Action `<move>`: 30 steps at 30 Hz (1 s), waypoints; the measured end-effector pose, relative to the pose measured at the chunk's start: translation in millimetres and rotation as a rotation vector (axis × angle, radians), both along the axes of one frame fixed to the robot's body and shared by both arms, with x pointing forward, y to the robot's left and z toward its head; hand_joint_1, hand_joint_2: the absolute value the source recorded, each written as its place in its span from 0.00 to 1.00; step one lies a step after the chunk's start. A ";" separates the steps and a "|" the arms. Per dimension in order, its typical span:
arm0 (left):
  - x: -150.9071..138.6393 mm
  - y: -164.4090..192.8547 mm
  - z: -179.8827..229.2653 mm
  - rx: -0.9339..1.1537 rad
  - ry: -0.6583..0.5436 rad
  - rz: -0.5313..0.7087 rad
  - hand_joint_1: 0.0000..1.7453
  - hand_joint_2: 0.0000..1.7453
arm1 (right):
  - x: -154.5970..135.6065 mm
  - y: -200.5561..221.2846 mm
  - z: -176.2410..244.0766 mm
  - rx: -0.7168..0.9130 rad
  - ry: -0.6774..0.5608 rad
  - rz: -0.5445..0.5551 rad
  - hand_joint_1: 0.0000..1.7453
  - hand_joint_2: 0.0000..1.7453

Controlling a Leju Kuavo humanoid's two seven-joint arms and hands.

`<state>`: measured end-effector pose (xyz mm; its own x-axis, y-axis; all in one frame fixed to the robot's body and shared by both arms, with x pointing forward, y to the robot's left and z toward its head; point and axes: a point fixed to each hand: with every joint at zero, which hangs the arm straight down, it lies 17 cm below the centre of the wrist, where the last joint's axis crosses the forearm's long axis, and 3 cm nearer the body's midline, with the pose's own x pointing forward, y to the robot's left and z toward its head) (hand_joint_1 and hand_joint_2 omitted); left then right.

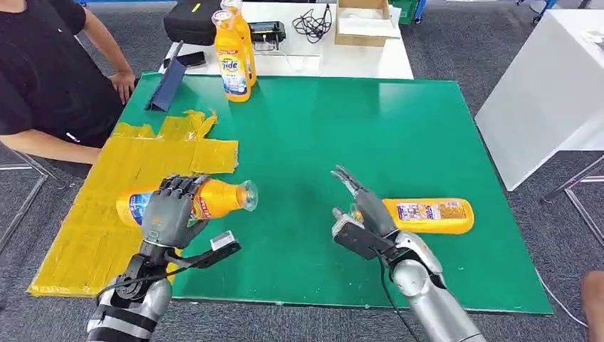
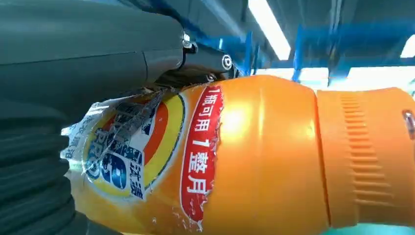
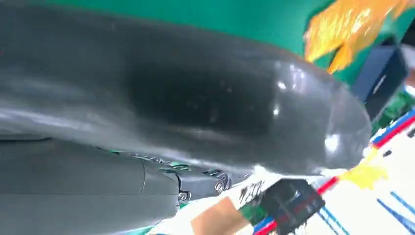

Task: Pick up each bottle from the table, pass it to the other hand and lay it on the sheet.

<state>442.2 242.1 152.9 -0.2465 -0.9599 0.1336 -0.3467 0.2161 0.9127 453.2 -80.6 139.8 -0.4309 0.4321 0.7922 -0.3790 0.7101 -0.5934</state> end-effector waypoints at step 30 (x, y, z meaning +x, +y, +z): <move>9.5 27.9 -115.0 -0.327 0.486 -0.340 0.00 0.00 | 10.0 -290.2 -20.7 -0.483 0.122 -0.101 0.00 1.00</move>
